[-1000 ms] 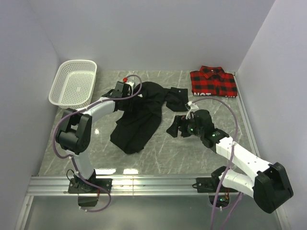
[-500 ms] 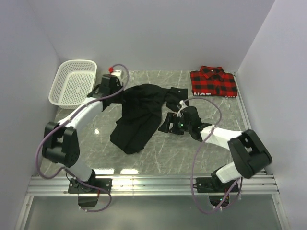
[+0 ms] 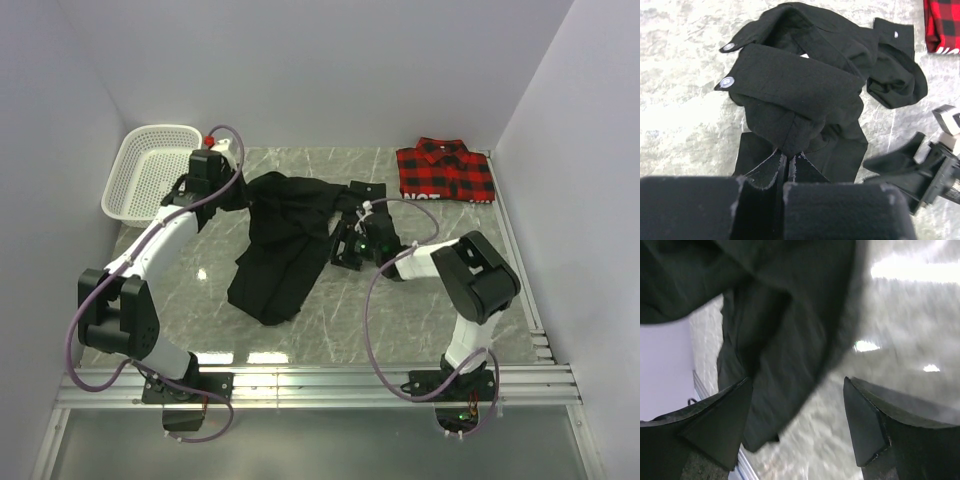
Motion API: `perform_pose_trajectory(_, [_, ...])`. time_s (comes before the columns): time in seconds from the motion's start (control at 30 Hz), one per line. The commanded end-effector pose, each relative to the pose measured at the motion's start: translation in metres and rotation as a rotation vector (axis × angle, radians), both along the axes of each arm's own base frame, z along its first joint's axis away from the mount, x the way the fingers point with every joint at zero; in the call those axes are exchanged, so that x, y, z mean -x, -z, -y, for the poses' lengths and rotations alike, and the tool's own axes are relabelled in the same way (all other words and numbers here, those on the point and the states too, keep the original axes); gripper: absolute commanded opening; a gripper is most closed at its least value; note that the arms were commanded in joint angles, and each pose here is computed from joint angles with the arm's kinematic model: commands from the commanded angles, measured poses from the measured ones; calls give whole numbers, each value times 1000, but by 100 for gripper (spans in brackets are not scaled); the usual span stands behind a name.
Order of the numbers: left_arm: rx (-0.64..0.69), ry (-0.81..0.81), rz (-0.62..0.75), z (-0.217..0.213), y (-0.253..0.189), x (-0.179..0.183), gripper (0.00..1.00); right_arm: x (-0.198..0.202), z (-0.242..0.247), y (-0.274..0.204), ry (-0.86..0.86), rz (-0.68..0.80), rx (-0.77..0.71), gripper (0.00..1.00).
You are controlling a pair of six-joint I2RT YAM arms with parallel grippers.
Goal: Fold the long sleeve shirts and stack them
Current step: Flatten the shirt out
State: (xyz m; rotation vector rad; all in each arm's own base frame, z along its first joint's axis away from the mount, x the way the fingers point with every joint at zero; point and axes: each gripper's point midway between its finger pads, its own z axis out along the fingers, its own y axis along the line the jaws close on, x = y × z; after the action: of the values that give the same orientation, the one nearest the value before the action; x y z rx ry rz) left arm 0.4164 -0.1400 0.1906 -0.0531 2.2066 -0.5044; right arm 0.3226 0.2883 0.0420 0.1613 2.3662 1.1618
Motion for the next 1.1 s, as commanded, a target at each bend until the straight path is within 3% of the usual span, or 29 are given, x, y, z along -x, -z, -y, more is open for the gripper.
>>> perform_pose_trajectory(0.0, [92, -9, 67, -4, -30, -2, 1, -16, -8, 10, 24, 2, 3, 80])
perform_pose_trajectory(0.13, [123, -22, 83, -11, -36, -4, 1, -29, -13, 24, 28, 0, 37, 75])
perform_pose_trajectory(0.2, [129, -29, 86, -15, -38, -4, 0, -31, -13, 31, 27, -2, 49, 65])
perform_pose_trajectory(0.23, [131, -33, 87, -17, -38, -5, 0, -32, -12, 33, 27, 8, 55, 58])
perform_pose_trajectory(0.33, [137, -57, 97, -26, -42, -7, 0, -36, -9, 26, 14, 57, 83, 16])
perform_pose_trajectory(0.43, [141, -84, 116, -37, -49, -8, 0, -41, 3, 7, 8, 128, 150, 0])
perform_pose_trajectory(0.73, [116, -204, 128, -76, -61, -9, 1, -75, 84, -84, 83, 345, 498, 0])
perform_pose_trajectory(0.97, [70, -309, 126, -96, -57, 10, 0, -78, 112, -123, 1, 318, 704, 0])
perform_pose_trajectory(1.07, [47, -332, 94, -101, -43, 20, 0, -90, 128, -127, 66, 314, 794, 2])
